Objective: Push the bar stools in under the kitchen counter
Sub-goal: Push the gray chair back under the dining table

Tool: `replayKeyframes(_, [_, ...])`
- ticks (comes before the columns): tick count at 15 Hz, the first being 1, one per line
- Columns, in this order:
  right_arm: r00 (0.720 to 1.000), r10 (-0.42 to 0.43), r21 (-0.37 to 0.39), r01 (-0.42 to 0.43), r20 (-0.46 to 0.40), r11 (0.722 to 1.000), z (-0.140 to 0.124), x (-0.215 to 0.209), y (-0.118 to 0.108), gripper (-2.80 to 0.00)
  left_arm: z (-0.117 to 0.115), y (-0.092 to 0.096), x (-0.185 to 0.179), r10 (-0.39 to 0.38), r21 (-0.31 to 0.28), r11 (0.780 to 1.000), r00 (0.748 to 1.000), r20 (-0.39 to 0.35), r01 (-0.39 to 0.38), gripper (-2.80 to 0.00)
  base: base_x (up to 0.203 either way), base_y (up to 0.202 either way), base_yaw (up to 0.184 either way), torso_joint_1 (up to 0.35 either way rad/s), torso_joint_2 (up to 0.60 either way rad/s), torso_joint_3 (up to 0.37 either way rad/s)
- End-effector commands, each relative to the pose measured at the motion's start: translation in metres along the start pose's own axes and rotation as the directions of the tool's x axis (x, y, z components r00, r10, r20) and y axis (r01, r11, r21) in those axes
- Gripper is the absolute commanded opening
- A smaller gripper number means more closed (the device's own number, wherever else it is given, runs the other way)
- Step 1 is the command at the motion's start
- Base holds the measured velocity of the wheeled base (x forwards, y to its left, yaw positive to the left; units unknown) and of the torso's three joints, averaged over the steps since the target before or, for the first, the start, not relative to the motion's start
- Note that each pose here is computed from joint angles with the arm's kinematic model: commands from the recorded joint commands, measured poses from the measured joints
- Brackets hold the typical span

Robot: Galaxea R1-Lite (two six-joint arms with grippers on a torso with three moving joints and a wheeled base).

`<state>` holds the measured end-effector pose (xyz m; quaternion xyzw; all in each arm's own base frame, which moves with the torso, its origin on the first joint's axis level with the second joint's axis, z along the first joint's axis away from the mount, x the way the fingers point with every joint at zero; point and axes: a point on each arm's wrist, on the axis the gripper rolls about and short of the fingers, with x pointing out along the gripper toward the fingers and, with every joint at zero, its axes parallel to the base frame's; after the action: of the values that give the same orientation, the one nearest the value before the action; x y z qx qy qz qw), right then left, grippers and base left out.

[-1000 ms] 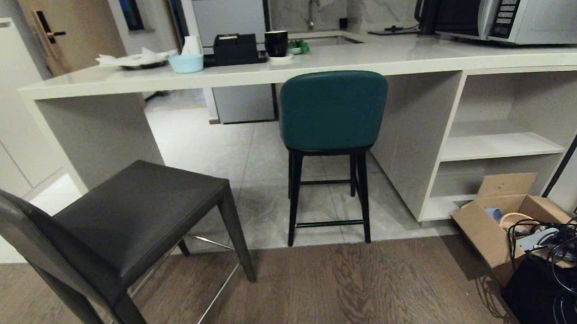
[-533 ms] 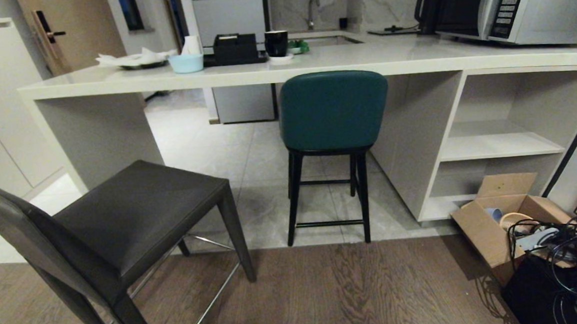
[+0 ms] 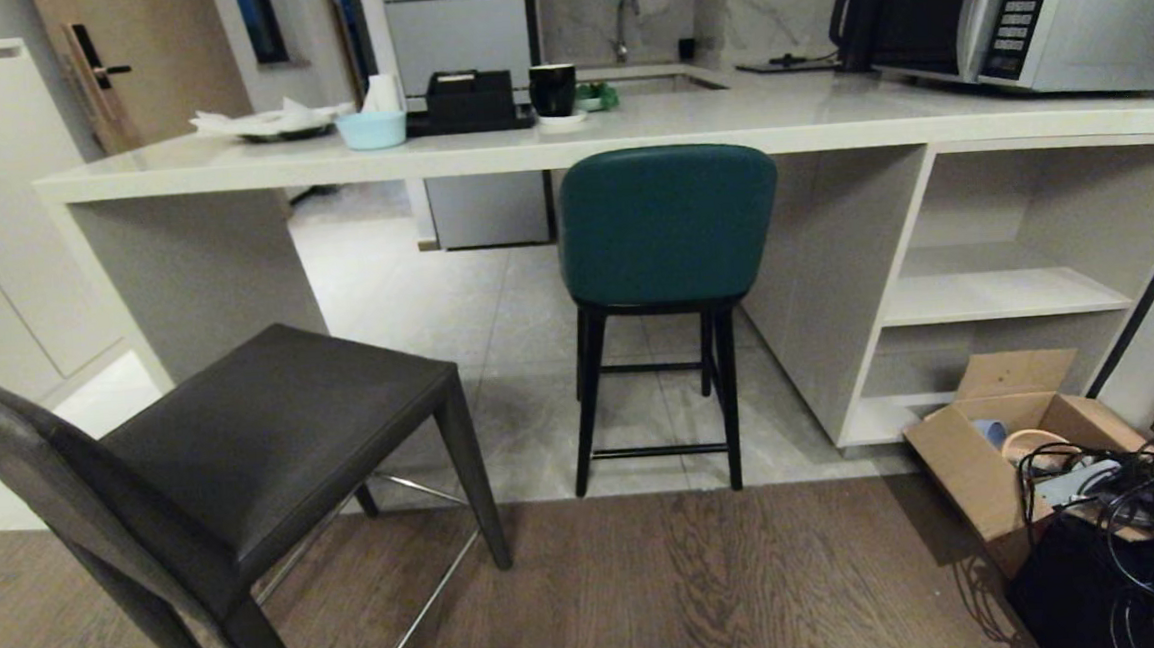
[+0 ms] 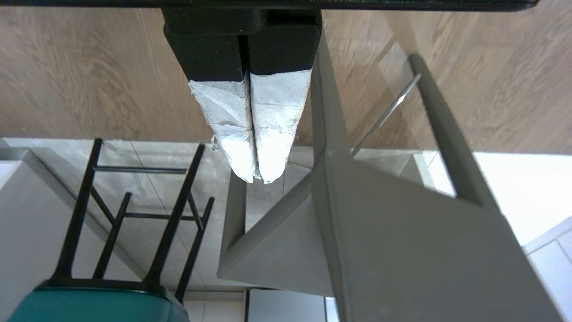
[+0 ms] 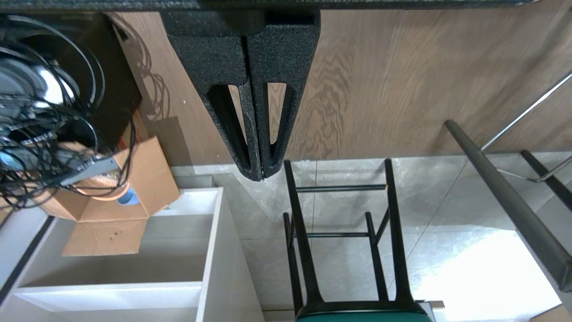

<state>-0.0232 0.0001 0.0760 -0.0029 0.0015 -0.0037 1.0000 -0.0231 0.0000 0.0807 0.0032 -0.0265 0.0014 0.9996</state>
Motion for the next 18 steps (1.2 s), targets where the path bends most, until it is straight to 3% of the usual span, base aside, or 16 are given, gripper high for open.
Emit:
replayKeyframes(1, [1.0,0.0,0.001,0.0,0.0,1.0,0.0,0.0,0.0,-2.8,-0.0052,0.0,0.0012,0.0,0.0,1.0,1.0,-0.019,0.0,-2.8,0.181,0.0,0.002,-0.002,0.0,-0.002])
replayKeyframes(6, [1.0,0.0,0.0,0.0,0.0,1.0,0.0,0.0,0.0,-2.8,-0.0052,0.0,0.0012,0.002,-0.002,1.0,1.0,-0.018,-0.002,-2.8,0.17,0.0,0.002,0.007,0.0,0.003])
replayKeyframes(13, [1.0,0.0,0.001,0.0,0.0,1.0,0.0,0.0,0.0,-2.8,-0.0052,0.0,0.0013,0.0,-0.005,1.0,1.0,-0.02,-0.001,-2.8,0.0,0.0,0.0,0.0,0.0,0.0])
replayKeyframes(18, [1.0,0.0,0.001,0.0,0.0,1.0,0.0,0.0,0.0,-2.8,-0.0053,0.0,0.0014,0.0,-0.005,1.0,1.0,-0.02,0.0,-2.8,0.001,0.138,-0.011,0.004,0.0,0.002])
